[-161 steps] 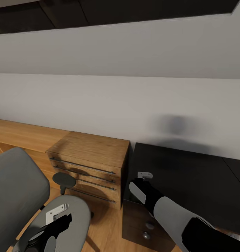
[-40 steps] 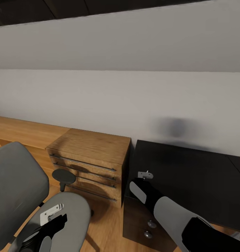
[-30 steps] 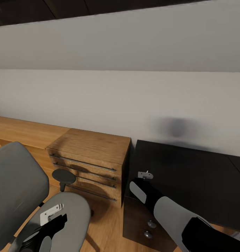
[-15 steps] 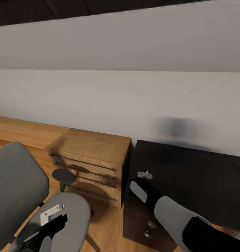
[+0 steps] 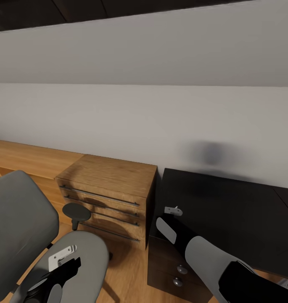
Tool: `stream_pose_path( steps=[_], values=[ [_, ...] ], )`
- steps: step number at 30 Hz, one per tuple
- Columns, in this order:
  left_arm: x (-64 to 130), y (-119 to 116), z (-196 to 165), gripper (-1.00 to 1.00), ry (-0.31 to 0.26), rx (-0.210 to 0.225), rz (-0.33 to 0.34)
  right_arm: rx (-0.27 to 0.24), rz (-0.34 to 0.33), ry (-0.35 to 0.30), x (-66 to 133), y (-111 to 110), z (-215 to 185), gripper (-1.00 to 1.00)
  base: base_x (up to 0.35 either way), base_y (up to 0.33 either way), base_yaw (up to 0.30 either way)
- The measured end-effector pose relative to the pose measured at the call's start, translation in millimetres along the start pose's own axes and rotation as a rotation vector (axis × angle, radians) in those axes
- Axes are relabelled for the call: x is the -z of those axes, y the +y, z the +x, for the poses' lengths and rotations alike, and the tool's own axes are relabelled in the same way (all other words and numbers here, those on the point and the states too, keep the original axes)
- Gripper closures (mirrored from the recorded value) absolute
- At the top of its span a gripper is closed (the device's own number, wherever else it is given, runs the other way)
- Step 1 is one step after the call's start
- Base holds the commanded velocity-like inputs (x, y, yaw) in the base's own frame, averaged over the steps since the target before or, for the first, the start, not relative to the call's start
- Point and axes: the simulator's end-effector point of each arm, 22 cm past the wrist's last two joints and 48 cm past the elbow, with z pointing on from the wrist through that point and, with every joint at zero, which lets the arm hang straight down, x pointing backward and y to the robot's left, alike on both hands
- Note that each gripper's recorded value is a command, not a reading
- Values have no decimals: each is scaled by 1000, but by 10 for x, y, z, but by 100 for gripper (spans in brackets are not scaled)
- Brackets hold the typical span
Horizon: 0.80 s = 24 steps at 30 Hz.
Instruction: In the bedroom, organize the workspace by keeping the computer under the desk, ensuring the monitor is on the desk, placing the keyboard on the desk next to the monitor, placing the mouse on the desk next to the keyboard, moving the folder from the swivel chair onto the desk next to the mouse, stacking the notebook on top of the folder with the pen on top of the notebook, and positioning the swivel chair next to the desk.
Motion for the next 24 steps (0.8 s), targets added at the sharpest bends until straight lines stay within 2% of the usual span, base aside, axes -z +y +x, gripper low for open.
stream_pose_path(
  steps=[24],
  values=[
    [0,-1,0,-100,0,0,0,2,0,1,4,8,5,100,0,0,0]
  ],
)
